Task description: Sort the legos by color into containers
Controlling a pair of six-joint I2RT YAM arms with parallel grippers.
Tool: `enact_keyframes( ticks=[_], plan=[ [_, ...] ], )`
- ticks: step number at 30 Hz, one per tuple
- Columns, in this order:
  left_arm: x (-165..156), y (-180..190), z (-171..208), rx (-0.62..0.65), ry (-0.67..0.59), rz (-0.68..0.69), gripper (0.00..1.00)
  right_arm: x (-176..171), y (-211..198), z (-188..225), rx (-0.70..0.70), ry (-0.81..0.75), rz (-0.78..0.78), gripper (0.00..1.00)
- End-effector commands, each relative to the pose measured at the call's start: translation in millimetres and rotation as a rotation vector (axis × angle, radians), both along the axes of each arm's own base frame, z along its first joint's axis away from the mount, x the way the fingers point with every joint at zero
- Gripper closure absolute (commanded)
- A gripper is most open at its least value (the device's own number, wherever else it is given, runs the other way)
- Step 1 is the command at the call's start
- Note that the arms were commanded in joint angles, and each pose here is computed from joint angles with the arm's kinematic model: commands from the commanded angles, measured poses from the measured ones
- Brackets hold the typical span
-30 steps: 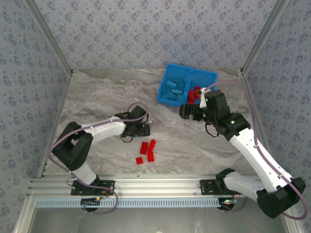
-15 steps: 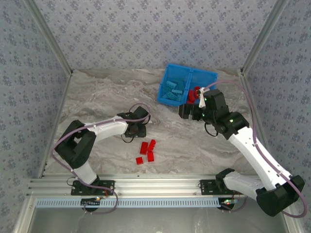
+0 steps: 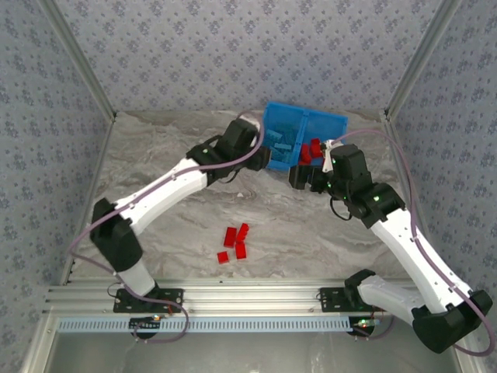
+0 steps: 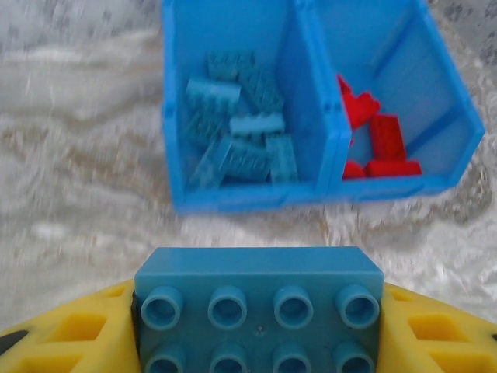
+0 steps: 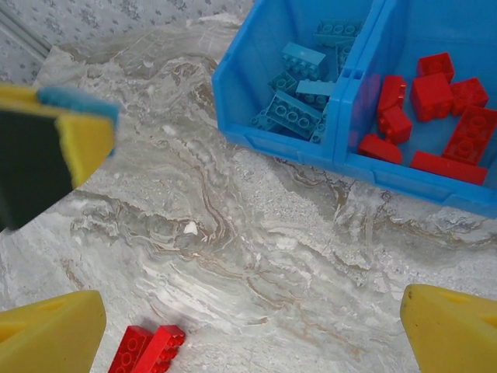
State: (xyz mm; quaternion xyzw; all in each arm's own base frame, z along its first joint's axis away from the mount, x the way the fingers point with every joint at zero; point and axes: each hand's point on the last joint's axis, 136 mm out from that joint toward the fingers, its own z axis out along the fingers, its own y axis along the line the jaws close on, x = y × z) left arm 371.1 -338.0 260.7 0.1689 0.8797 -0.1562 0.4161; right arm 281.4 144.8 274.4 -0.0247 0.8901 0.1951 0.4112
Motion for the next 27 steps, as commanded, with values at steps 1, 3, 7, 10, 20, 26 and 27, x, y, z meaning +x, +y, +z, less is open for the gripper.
enact_keyframes(
  ticks=[1,3,7,10,20,26,27],
  plan=[
    [44,-24,-12,0.113,-0.080,-0.065,0.56,-7,-7,14,0.010,-0.021,-0.029,0.00],
    [68,-38,-25,0.114,-0.062,-0.072,0.56,-11,-11,16,0.009,-0.026,-0.036,0.00],
    [112,-65,-31,0.100,-0.071,-0.079,0.56,-19,-17,17,0.005,-0.023,-0.048,0.00],
    [137,-77,-37,0.071,-0.070,-0.067,0.56,-25,-21,19,0.008,-0.028,-0.056,0.00],
    [184,-94,-29,-0.084,-0.192,0.007,0.34,-38,-29,25,0.022,-0.038,-0.069,0.00],
    [179,-92,19,-0.135,-0.264,-0.002,0.14,-39,-30,24,0.025,-0.036,-0.075,0.00],
    [177,-89,27,-0.133,-0.270,0.001,0.12,-39,-30,24,0.030,-0.036,-0.074,0.00]
  ],
)
